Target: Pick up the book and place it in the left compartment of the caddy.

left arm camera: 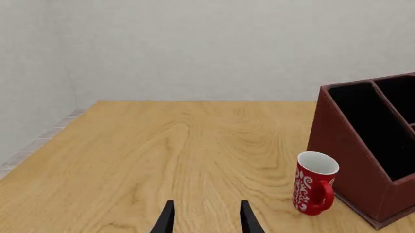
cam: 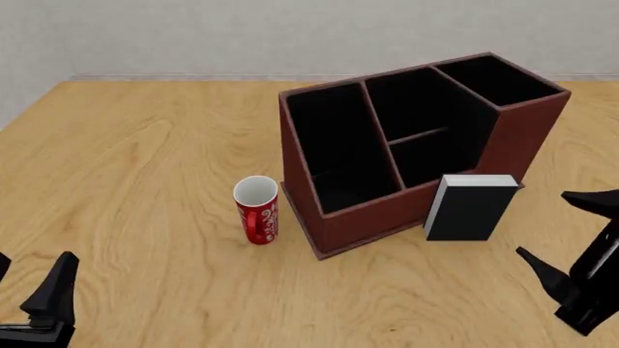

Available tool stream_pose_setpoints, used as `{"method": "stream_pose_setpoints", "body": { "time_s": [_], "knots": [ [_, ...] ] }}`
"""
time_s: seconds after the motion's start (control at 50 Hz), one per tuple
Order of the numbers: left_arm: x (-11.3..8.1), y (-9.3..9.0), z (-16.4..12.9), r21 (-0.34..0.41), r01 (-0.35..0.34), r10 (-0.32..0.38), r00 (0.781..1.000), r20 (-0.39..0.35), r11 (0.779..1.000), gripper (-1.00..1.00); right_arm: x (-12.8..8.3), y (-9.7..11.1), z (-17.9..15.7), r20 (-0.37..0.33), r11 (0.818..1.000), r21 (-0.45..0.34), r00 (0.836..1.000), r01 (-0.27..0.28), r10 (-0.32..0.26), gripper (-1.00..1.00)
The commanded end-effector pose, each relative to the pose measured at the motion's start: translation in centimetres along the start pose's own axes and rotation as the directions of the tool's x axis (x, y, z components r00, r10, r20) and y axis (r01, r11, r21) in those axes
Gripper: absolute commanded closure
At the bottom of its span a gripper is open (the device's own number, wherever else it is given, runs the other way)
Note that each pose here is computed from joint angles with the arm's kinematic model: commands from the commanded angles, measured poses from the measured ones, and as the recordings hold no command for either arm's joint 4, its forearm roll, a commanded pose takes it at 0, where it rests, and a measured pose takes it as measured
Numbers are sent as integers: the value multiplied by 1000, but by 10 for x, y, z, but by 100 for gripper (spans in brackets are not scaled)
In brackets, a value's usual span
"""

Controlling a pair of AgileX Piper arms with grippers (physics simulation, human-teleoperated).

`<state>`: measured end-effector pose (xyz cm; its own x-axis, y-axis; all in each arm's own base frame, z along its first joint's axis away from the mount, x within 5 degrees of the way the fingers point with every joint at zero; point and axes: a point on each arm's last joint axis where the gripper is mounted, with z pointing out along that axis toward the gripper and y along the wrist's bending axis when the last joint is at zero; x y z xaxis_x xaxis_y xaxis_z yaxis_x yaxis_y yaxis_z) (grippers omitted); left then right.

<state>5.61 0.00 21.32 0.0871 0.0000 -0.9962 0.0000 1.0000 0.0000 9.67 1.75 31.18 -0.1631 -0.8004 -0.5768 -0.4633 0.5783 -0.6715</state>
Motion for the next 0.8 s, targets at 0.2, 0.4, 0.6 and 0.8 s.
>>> {"method": "stream_pose_setpoints", "body": {
  "time_s": [0.2,0.4,0.6,0.8],
  "knots": [
    [0,0,0,0,0,0,1000,0,1000,-100,-11,-21,-1,-131,966,-157,966,204,-225,-100],
    [0,0,0,0,0,0,1000,0,1000,-100,-15,-36,-1,-171,938,-212,934,275,-313,-100],
    [0,0,0,0,0,0,1000,0,1000,-100,-40,-60,-5,-148,918,-248,925,308,-350,-100],
    [0,0,0,0,0,0,1000,0,1000,-100,-45,-75,5,-174,901,-284,907,328,-385,-100]
  ]
}}
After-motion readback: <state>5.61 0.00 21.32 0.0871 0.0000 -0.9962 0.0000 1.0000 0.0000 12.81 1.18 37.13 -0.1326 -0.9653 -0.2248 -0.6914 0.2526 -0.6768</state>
